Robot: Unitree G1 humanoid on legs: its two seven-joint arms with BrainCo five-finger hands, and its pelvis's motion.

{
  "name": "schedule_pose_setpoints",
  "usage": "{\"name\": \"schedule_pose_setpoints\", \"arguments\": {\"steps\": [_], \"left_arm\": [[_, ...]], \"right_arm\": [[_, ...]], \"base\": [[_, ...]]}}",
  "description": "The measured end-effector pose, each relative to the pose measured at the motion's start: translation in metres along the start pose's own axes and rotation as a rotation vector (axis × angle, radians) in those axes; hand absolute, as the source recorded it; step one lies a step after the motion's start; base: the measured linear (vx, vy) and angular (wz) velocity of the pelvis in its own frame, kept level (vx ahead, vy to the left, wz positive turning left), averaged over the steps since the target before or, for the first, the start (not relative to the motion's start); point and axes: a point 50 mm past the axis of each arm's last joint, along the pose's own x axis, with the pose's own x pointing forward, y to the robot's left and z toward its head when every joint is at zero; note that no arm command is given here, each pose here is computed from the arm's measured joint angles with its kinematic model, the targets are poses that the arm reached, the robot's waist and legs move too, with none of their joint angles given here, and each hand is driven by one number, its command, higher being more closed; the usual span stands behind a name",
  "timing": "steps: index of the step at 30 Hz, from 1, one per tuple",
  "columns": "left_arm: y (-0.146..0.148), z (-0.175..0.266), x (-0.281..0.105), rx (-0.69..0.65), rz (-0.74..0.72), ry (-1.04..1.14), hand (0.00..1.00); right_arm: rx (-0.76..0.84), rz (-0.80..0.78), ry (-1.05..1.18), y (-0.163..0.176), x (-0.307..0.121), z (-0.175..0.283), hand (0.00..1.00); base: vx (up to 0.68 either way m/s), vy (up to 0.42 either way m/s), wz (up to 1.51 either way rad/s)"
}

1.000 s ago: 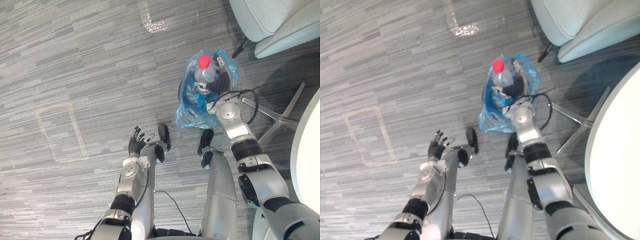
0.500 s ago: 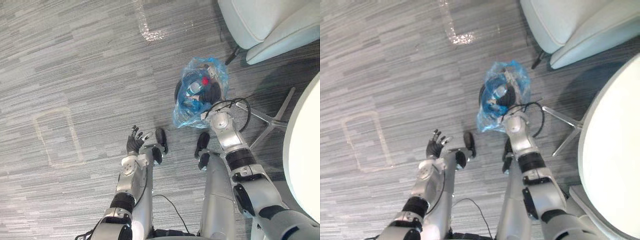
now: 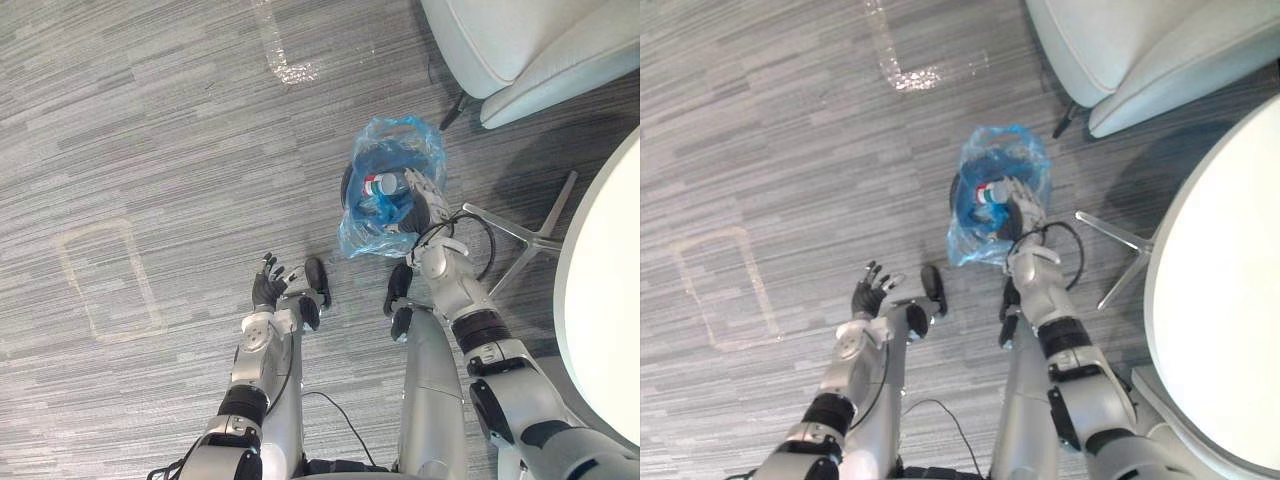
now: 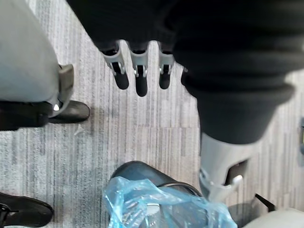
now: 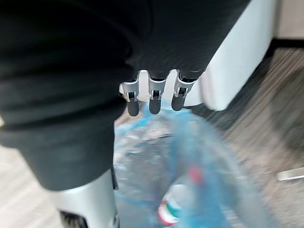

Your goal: Gather rubbish on tea table into small bin, then transfer packed bag to large trash can.

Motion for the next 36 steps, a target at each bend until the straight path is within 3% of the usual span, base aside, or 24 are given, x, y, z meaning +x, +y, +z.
{"name": "schedule_pose_setpoints", "arguments": {"steps": [11,20,28,29,36], "left_arm": [[-0.018,0.012,0.000,-0.023,-0.051,-0.033,0.00],[-0.041,0.022,0.000,-0.083,-0.110,-0.057,0.00],[-0.068,0.033,-0.003,-0.085,-0.208,-0.090,0.00],[-0.070,0.033,-0.004,-0.083,-0.217,-0.091,0.00],[-0.072,0.034,-0.005,-0.082,-0.247,-0.096,0.00]], "right_arm": [[0.059,-0.075,0.255,-0.011,0.005,-0.032,0.00],[0.271,-0.159,0.465,-0.033,0.018,-0.055,0.00],[0.262,-0.007,0.495,-0.042,0.032,-0.063,0.00],[0.265,0.025,0.499,-0.040,0.032,-0.063,1.00],[0.276,0.181,0.477,-0.035,0.032,-0.068,1.00]], "base": [[0.00,-0.004,0.02],[-0.04,-0.030,0.10],[-0.04,-0.024,0.05],[-0.04,-0.044,0.10],[-0.05,-0.046,0.12]]}}
